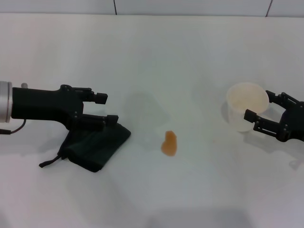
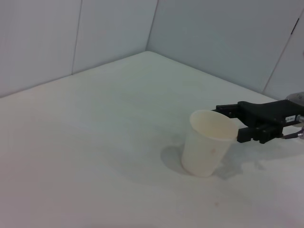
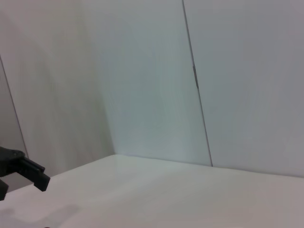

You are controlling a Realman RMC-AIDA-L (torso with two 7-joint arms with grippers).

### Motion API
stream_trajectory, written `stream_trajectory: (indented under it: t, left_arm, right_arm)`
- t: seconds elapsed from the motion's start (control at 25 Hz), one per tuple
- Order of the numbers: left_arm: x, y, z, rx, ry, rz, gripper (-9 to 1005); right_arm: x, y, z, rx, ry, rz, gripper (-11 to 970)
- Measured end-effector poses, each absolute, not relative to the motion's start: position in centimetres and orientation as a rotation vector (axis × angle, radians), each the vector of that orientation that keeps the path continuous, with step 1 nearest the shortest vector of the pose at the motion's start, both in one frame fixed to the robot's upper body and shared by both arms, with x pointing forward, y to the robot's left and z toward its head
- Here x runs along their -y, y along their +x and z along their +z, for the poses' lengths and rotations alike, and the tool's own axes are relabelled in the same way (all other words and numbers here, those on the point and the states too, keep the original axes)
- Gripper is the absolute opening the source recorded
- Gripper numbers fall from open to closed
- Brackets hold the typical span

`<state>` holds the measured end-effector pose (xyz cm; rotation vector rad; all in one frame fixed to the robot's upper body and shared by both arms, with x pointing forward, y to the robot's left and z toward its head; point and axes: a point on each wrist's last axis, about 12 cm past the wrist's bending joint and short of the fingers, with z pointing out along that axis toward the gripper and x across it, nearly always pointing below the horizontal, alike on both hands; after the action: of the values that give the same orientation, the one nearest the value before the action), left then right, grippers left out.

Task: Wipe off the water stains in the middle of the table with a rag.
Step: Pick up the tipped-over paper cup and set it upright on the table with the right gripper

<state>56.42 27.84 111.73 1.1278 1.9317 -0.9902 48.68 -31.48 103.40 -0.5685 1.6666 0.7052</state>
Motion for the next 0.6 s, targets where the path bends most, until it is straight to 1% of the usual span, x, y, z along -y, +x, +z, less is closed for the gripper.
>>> stream_trajectory:
  t: [0.32,0.6]
  left_arm:
    - [-27.76,56.44,111.74,-1.929,1.128,-0.992,776]
    - [-27.86,56.34,111.67,-1.93,1.121,-0.994,774]
  right_arm:
    - [31.59,48.47,103.45,-1.664,-0.574,0.713,856]
    - [32.39,47.93,103.72,-1.664,-0.566,0.696,854]
